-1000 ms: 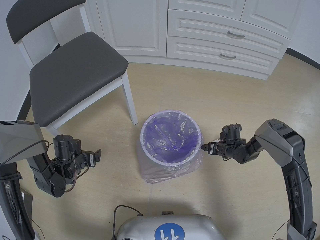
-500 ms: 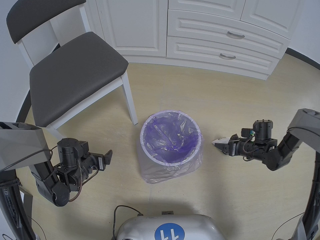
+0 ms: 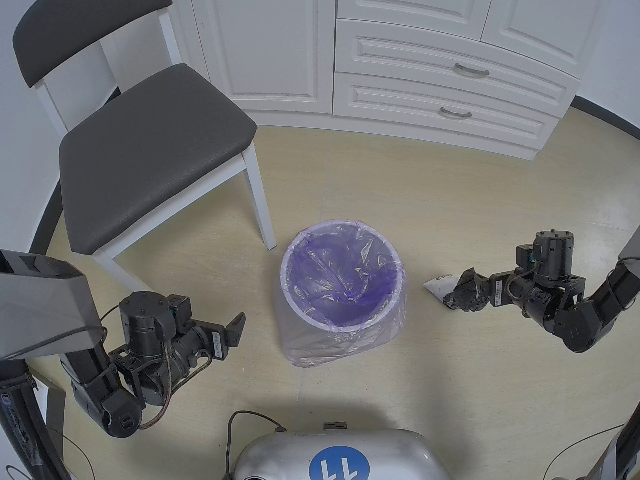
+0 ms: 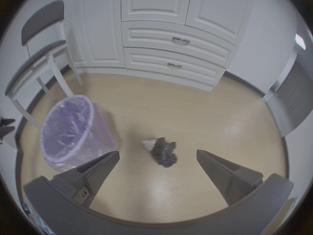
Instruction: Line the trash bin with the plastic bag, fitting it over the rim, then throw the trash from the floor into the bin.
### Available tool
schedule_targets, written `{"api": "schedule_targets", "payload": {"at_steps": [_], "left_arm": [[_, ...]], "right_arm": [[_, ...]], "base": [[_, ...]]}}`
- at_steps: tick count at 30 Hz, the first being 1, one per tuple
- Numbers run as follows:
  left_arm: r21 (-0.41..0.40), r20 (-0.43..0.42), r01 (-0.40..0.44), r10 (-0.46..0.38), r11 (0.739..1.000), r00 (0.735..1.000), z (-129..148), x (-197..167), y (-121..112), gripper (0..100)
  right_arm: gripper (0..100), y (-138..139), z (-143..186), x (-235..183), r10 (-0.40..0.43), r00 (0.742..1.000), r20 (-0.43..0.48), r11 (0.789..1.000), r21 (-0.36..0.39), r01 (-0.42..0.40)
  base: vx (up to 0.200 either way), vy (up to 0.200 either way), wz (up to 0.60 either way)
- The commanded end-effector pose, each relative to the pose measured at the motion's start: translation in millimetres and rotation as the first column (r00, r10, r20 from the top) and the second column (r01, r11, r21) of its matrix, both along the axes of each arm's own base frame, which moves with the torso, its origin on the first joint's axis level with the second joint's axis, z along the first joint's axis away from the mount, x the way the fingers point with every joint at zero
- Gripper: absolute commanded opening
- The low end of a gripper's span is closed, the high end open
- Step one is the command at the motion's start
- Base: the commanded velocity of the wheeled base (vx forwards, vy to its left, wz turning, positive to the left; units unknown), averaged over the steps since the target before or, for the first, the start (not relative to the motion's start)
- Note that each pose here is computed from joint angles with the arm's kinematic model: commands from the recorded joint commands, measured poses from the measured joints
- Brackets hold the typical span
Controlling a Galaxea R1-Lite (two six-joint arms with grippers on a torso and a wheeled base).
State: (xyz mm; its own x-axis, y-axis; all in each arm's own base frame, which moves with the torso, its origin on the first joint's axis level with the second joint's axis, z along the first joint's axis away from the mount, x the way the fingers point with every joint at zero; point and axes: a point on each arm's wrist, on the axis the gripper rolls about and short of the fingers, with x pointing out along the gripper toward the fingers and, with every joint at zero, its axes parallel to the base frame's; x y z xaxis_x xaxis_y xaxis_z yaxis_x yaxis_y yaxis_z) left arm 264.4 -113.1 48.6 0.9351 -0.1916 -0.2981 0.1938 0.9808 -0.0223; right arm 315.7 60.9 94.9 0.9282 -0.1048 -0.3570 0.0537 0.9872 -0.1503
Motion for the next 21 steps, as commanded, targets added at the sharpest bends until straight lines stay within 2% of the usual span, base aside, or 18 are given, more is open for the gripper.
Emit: {"api": "schedule_targets", "payload": {"at_steps": [1, 3, 4, 8, 13, 14, 16, 18, 19, 20, 21], "left_arm": [[-0.017, -0.026, -0.007, 0.006, 1.000, 1.000, 3, -18, 4, 100], [-0.017, -0.026, -0.007, 0.006, 1.000, 1.000, 3, -18, 4, 100], [-0.024, -0.029, -0.009, 0.009, 1.000, 1.000, 6, -25, 8, 100], [-0.035, -0.015, -0.007, 0.007, 0.999, 1.000, 12, -28, 9, 100], [-0.049, 0.028, -0.002, 0.004, 0.999, 1.000, 21, -18, 6, 100], [-0.046, 0.025, -0.005, 0.006, 0.999, 1.000, 29, -15, 5, 100], [-0.037, 0.006, -0.015, 0.015, 0.999, 1.000, 39, -12, 7, 100], [-0.035, -0.048, -0.043, 0.042, 0.998, 0.998, 55, -6, 12, 100], [-0.038, -0.058, -0.046, 0.044, 0.998, 0.997, 58, -6, 12, 100], [-0.073, -0.097, -0.070, 0.062, 0.995, 0.993, 71, -3, 13, 100], [-0.100, -0.116, -0.082, 0.070, 0.992, 0.991, 79, -2, 13, 100]], "right_arm": [[100, -4, 2, -7, -0.079, 0.995, 0.064, 0.995, -0.055, 0.082], [100, -4, 2, -7, -0.079, 0.995, 0.064, 0.995, -0.055, 0.082], [100, -13, 4, -20, -0.138, 0.986, 0.097, 0.986, -0.078, 0.145], [100, -25, 10, -31, -0.145, 0.988, 0.052, 0.984, -0.095, 0.150], [100, -25, 45, -33, -0.162, 0.984, 0.077, 0.985, -0.039, 0.166], [100, -28, 62, -37, -0.178, 0.984, 0.011, 0.983, -0.030, 0.178], [100, -27, 73, -38, -0.189, 0.980, -0.065, 0.982, -0.005, 0.190], [100, -24, 86, -40, -0.156, 0.971, -0.182, 0.977, 0.116, 0.178], [100, -23, 87, -40, -0.144, 0.970, -0.194, 0.975, 0.141, 0.173], [100, -22, 92, -37, -0.040, 0.965, -0.261, 0.952, 0.283, 0.116], [100, -22, 93, -32, 0.017, 0.961, -0.275, 0.931, 0.355, 0.085]], "base": [[0.000, 0.000, 0.00], [0.000, 0.000, 0.00], [0.000, 0.000, 0.00], [0.000, 0.000, 0.00], [0.000, 0.000, 0.00], [0.000, 0.000, 0.00], [0.000, 0.000, 0.00], [0.000, 0.000, 0.00], [0.000, 0.000, 0.00], [0.000, 0.000, 0.00], [0.000, 0.000, 0.00]]}}
